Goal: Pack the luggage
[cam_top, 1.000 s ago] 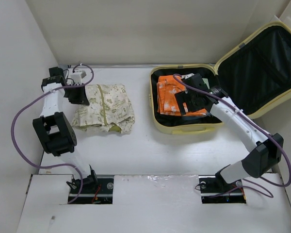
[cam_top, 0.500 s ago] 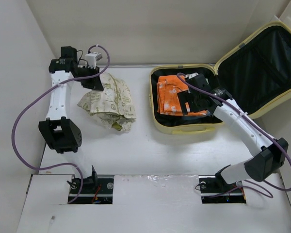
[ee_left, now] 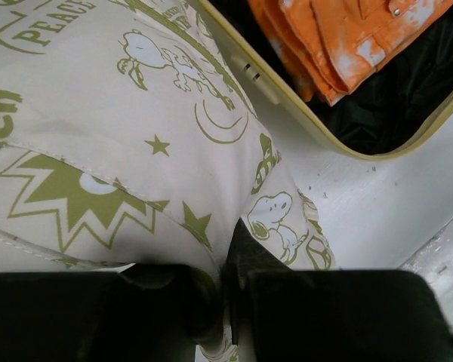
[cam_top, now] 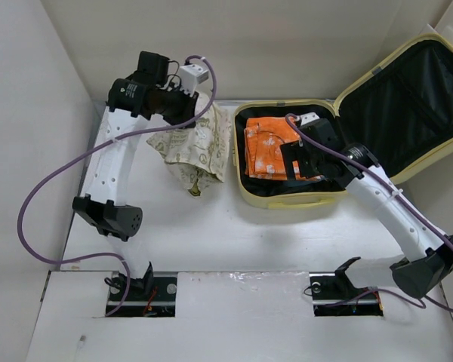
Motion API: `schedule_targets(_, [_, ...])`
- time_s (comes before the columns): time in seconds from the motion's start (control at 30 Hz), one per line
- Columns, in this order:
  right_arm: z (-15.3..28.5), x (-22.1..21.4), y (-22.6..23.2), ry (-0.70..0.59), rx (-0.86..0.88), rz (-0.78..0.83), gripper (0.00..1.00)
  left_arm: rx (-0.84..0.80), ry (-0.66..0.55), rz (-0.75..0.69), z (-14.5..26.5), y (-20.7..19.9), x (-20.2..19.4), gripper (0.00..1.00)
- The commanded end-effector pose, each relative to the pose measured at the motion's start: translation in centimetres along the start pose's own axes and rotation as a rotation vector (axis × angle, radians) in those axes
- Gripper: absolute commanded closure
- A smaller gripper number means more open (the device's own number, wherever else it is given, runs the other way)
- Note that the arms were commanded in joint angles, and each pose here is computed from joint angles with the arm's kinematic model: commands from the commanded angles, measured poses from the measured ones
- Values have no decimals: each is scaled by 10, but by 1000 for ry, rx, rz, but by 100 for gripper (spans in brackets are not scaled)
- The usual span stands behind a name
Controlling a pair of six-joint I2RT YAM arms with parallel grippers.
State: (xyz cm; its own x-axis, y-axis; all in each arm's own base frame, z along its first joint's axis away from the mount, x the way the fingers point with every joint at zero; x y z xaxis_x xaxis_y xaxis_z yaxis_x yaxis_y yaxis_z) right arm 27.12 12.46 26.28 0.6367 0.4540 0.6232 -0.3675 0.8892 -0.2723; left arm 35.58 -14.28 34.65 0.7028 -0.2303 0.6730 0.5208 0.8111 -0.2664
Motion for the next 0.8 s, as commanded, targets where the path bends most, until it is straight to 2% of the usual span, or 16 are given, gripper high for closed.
schedule_targets(0.0, [14,2,-1,-57,3,-36,5,6,-182,-120,42,-51,31,100])
schedule_targets(0.17, [23,-3,-3,-79,2,-43,5,-58,-295,-219,72,-112,44,100])
schedule_targets(0.37, [27,-27,3,-78,44,-50,5,-214,-363,-407,109,-202,21,100])
schedule_targets(0.43, [30,-29,10,-128,80,-66,5,-309,-386,-471,119,-240,10,100])
schedule_targets(0.5, [32,-27,15,-188,113,-102,5,-359,-422,-482,128,-256,11,100])
schedule_targets(0.6, [33,-33,9,-250,117,-198,4,-376,-485,-470,109,-273,36,100])
schedule_targets(0.63, [33,-21,5,-320,115,-251,4,-393,-504,-472,102,-279,42,100])
schedule_targets(0.67, [32,-23,7,-356,135,-302,4,-417,-609,-466,107,-290,63,100])
schedule_targets(0.73, [37,-3,4,-494,147,-359,4,-443,-683,-465,104,-301,79,100])
schedule_targets(0.77, [37,-2,-3,-516,119,-402,4,-452,-703,-454,95,-307,87,100])
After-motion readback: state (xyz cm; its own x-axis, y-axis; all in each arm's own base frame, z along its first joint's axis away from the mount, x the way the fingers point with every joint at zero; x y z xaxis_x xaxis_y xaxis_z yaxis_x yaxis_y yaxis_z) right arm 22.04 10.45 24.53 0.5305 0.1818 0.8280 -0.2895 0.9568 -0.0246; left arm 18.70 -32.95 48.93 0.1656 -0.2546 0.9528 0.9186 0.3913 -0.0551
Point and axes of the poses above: each gripper's point midway between its finger pads, its own z axis back along the fingers, its own y axis along the line the jaws close on, x = y × z, the point moved 3 cm from there along z, back along the fingers, and after that the axes turned 14 degrees about z, right-handed, at the moved point
